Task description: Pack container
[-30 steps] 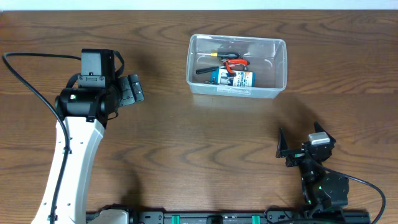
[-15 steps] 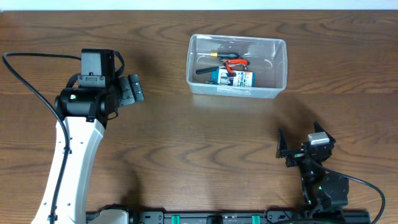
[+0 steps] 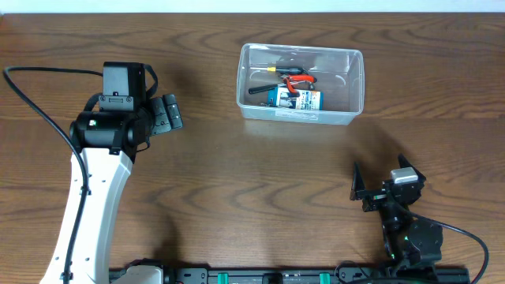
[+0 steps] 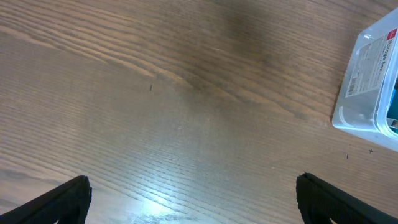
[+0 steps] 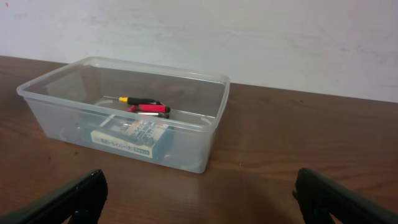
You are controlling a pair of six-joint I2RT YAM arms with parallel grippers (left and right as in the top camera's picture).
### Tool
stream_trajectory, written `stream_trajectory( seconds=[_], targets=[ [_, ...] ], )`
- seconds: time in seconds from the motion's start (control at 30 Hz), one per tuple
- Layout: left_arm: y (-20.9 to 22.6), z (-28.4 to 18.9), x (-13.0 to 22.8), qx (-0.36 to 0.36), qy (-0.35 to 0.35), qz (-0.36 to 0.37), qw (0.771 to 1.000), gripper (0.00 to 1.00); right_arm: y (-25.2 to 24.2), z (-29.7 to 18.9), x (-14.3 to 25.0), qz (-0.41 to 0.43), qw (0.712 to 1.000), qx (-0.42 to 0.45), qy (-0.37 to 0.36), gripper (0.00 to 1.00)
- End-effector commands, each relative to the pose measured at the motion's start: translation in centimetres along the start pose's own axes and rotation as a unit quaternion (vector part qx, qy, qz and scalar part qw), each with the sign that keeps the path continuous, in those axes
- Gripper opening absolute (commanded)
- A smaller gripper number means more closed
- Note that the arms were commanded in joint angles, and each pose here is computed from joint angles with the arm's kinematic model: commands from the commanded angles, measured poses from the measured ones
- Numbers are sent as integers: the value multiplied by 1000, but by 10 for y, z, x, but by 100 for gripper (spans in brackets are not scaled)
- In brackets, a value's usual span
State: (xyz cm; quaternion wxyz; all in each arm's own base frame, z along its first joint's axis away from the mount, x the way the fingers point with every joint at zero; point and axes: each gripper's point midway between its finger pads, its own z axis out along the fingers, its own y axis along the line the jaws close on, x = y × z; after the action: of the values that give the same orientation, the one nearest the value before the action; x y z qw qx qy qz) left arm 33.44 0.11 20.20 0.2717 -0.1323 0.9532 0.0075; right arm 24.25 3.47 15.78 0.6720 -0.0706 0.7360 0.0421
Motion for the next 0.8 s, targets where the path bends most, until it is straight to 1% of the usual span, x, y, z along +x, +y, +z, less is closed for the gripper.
stream_trajectory(
  seconds=[0.0,0.13,0.33,0.53,0.67,0.77],
  targets=[
    [4,-6,-5,-5,-12,-6,1000,98,-2,0,0,-8,1000,3,-3,99],
    [14,-32,-15,-21,-59,7,998,98,-2,0,0,-8,1000,3,-3,99],
    [24,-104,-21,-1,-165,-5,986,98,-2,0,0,-8,1000,3,-3,99],
    [40,-194,-7,33,-297,-23,954,98,-2,0,0,-8,1000,3,-3,99],
    [54,-243,13,48,-371,-39,927,98,-2,0,0,-8,1000,3,-3,99],
    [62,-266,30,59,-408,-46,910,98,-2,0,0,-8,1000,3,-3,99]
  ],
)
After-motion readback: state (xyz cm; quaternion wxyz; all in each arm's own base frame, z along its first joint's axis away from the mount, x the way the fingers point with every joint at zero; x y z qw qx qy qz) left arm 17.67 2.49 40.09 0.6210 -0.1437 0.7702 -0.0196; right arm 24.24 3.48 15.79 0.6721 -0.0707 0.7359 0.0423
